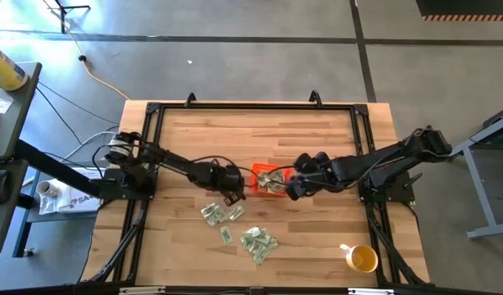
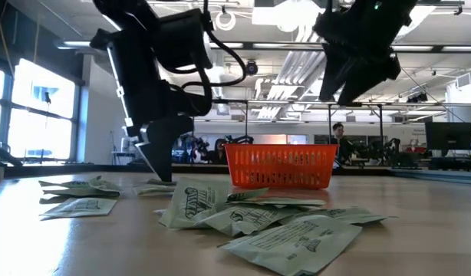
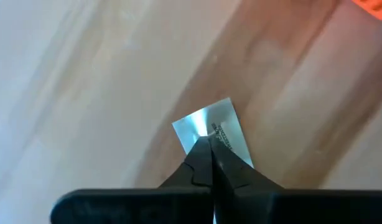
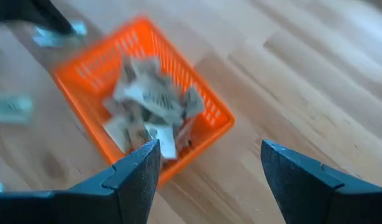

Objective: Pick and place Stevia / Truvia into bins
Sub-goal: Put the white stevia packet into the orange bin

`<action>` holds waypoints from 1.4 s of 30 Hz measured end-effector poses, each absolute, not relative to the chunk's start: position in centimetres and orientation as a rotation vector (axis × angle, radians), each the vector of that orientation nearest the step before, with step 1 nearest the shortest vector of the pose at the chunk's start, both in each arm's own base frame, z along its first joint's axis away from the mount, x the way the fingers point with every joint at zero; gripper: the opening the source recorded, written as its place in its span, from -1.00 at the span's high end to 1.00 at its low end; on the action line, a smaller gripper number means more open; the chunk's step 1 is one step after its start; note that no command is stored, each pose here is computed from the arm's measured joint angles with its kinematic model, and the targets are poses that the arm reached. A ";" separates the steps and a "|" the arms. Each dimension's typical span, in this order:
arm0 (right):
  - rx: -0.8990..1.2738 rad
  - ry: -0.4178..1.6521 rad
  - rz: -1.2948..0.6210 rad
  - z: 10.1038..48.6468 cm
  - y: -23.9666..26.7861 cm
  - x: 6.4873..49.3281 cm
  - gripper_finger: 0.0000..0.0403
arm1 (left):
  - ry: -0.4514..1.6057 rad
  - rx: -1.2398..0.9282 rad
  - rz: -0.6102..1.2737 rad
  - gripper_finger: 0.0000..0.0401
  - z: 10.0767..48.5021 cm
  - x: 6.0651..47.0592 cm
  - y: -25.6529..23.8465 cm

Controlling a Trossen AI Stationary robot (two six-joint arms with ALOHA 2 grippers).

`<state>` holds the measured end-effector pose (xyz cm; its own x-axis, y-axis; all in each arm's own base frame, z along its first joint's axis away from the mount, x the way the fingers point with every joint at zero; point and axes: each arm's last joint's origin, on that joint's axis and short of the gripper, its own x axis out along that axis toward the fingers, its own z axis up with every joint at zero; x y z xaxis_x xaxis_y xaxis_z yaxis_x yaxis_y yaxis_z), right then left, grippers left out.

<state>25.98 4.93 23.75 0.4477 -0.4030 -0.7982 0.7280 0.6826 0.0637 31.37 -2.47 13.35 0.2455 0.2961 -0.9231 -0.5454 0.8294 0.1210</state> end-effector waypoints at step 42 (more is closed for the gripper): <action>0.235 0.967 -0.349 25.3 11.1 22.0 -0.33 | 1.144 -0.180 0.276 0.11 25.0 37.3 -0.6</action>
<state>22.02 11.06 25.34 0.5189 -0.1844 -0.8347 0.3915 0.9193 0.0403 37.30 -0.64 24.96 0.3858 0.1241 -0.9142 -0.3067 0.9518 -0.0002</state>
